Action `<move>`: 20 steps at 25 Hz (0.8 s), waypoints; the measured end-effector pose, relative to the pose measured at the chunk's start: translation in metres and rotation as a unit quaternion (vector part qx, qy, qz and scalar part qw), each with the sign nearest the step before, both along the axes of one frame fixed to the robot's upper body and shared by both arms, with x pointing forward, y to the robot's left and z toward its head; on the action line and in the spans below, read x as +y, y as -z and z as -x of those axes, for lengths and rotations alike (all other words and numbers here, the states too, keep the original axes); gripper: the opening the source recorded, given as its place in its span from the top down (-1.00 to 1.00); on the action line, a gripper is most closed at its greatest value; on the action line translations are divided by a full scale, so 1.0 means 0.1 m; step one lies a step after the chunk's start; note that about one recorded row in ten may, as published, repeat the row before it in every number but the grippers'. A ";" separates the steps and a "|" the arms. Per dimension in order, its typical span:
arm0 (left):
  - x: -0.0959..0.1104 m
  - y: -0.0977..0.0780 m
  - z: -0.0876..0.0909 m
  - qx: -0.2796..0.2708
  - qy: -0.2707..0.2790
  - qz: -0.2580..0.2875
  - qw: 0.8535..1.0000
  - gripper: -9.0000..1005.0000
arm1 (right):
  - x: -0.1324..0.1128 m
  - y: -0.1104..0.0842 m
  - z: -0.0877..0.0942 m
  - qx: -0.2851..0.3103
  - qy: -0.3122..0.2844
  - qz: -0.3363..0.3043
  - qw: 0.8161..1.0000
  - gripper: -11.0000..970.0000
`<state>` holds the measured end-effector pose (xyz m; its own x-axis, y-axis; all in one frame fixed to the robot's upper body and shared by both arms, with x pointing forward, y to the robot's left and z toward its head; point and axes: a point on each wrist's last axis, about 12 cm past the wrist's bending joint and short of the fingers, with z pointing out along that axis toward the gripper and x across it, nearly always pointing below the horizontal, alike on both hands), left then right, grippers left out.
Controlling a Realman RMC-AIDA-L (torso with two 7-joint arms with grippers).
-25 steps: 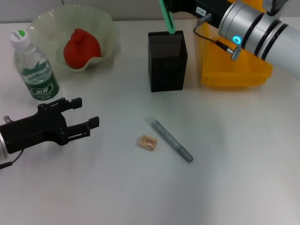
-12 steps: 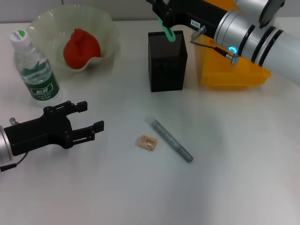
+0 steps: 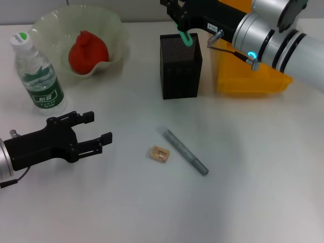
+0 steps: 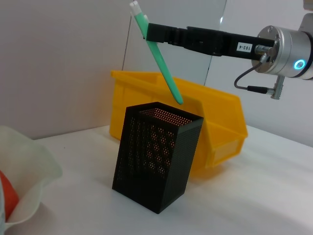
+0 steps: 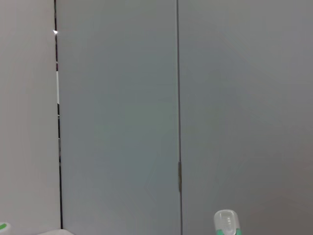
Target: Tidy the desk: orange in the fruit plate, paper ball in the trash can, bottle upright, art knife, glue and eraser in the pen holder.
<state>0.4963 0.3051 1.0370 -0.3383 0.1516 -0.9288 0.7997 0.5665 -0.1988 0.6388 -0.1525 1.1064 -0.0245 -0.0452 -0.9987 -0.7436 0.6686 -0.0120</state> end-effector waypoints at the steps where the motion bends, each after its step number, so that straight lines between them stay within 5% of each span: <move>1: 0.00 0.00 0.00 0.000 0.000 0.000 1.000 -0.60 | 0.00 0.00 0.00 0.000 0.000 0.000 1.000 0.40; 13: 0.00 -0.01 -0.01 -0.001 0.001 0.000 1.000 -0.60 | -0.02 -0.02 -0.02 0.002 0.009 -0.008 1.000 0.39; 20: -0.01 -0.02 0.01 0.013 0.004 0.013 1.000 -0.60 | -0.15 -0.01 0.05 0.010 0.025 -0.066 0.997 -0.21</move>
